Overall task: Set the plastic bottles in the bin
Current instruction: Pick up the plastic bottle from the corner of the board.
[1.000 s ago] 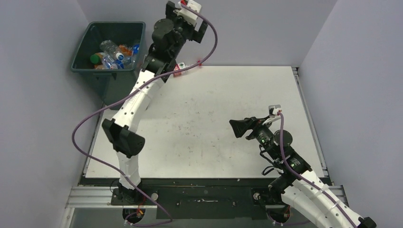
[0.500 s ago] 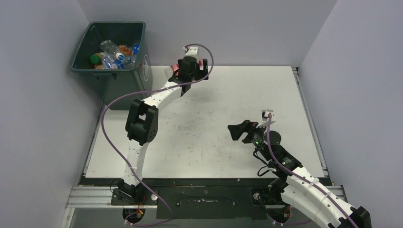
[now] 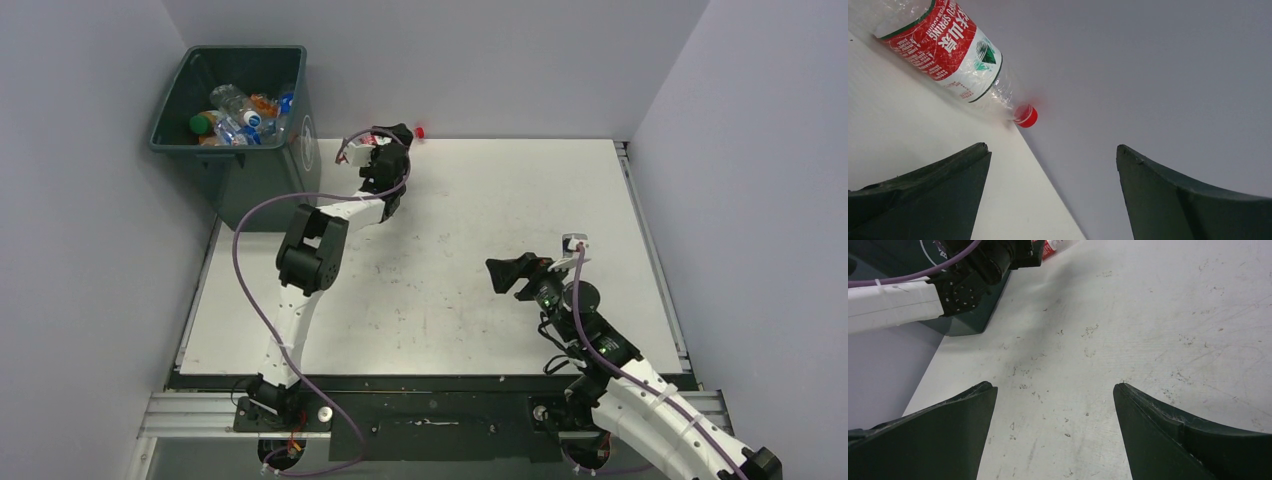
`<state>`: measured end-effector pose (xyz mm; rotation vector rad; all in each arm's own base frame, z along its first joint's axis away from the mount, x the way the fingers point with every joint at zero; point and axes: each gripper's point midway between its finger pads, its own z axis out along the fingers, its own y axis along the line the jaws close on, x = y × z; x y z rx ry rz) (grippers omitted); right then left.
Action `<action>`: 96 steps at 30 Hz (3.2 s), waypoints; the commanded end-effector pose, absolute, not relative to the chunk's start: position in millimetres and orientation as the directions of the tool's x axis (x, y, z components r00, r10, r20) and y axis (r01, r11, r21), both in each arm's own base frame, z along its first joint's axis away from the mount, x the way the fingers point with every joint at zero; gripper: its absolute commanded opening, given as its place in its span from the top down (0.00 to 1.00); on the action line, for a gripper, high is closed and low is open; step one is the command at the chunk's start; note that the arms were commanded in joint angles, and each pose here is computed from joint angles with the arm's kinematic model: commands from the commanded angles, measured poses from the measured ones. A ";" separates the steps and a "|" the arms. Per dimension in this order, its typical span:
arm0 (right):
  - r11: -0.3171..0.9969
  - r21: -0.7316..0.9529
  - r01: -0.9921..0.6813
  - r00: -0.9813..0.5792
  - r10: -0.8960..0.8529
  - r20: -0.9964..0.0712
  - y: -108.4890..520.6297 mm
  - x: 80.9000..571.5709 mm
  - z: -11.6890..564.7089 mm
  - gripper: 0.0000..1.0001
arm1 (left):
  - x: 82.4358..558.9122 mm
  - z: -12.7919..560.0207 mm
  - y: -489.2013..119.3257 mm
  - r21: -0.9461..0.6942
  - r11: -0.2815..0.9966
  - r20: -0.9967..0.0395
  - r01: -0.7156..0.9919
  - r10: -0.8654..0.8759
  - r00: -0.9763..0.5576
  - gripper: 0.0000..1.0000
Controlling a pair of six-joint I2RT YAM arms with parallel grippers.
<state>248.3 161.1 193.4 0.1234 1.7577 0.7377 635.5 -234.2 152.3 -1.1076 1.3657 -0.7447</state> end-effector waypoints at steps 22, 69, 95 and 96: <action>0.814 0.547 -0.195 -0.372 0.455 -0.809 153.8 255.4 152.3 0.10 | 721.7 70.4 -194.3 -0.960 0.117 -0.203 -0.253 -0.917 0.344 0.07; 0.771 0.551 -0.318 -0.254 0.491 -0.833 153.0 256.7 257.6 0.10 | 513.1 270.4 -264.7 -0.931 -0.077 0.050 0.358 -0.995 -0.083 1.00; 0.516 0.366 -0.774 -0.243 0.292 -0.925 219.0 206.6 410.0 0.10 | 200.0 365.4 -324.8 -0.499 0.094 -0.836 0.861 -0.315 -0.450 1.00; 0.510 0.368 -0.778 -0.243 0.296 -0.924 219.9 206.6 411.3 0.10 | 195.7 365.1 -321.1 -0.490 0.097 -0.841 0.866 -0.314 -0.441 1.00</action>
